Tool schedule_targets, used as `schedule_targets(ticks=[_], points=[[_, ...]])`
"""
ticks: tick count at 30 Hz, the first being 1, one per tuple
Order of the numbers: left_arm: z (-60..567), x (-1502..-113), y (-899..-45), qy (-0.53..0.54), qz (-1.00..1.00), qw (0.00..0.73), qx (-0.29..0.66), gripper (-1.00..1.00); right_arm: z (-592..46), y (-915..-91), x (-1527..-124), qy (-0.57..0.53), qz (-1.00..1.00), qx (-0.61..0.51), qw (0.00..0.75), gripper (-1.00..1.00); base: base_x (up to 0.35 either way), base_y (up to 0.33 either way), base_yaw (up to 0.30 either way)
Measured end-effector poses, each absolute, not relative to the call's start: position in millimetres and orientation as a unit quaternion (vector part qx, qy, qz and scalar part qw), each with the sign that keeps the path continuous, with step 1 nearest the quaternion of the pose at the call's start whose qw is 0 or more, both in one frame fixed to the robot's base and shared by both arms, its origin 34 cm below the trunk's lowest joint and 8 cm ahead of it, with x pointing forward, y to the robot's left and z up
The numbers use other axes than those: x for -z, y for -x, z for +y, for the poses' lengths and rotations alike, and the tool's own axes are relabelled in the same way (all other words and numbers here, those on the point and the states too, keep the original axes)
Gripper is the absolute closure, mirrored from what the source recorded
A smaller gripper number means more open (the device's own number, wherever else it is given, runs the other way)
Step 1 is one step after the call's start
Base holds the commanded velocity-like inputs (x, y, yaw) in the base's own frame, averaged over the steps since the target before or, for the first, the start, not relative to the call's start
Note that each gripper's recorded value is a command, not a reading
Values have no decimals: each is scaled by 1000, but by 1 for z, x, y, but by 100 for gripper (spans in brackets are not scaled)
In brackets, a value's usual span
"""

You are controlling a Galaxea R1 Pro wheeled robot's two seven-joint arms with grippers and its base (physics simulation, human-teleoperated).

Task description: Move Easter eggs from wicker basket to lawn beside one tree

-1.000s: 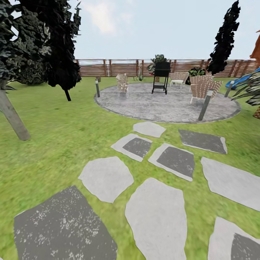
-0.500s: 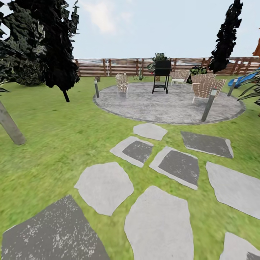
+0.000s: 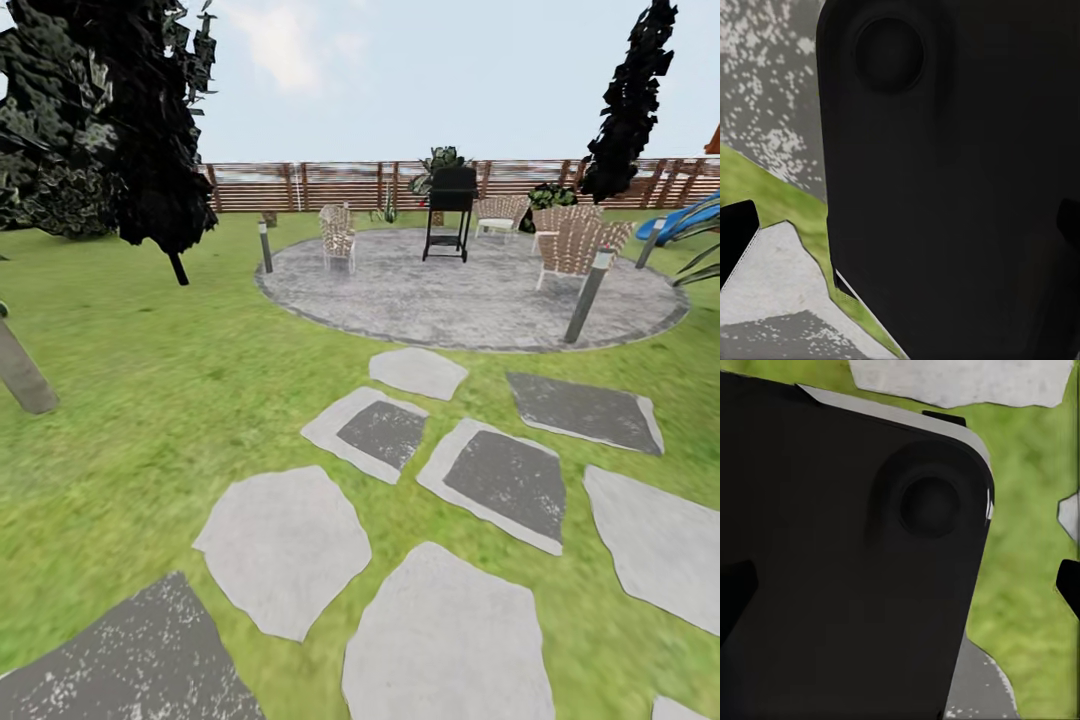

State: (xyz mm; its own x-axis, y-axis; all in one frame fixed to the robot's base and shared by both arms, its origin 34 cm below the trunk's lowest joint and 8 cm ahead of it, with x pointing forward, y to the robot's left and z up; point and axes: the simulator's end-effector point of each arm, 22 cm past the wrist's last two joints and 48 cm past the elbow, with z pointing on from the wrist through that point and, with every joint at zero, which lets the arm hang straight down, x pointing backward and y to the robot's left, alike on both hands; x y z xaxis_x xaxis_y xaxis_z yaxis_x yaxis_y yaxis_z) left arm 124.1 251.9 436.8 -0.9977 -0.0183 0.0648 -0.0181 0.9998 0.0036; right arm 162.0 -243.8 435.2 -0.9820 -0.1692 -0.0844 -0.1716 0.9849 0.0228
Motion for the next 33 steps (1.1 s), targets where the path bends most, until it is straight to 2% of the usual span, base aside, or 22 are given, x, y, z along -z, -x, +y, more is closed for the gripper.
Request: schedule_targets(ticks=[33], points=[[252, -437, -124, -9, -999, 32, 1, -100, -244, -162, -435, 85, 995, -15, 41, -100, 339, 0, 0]])
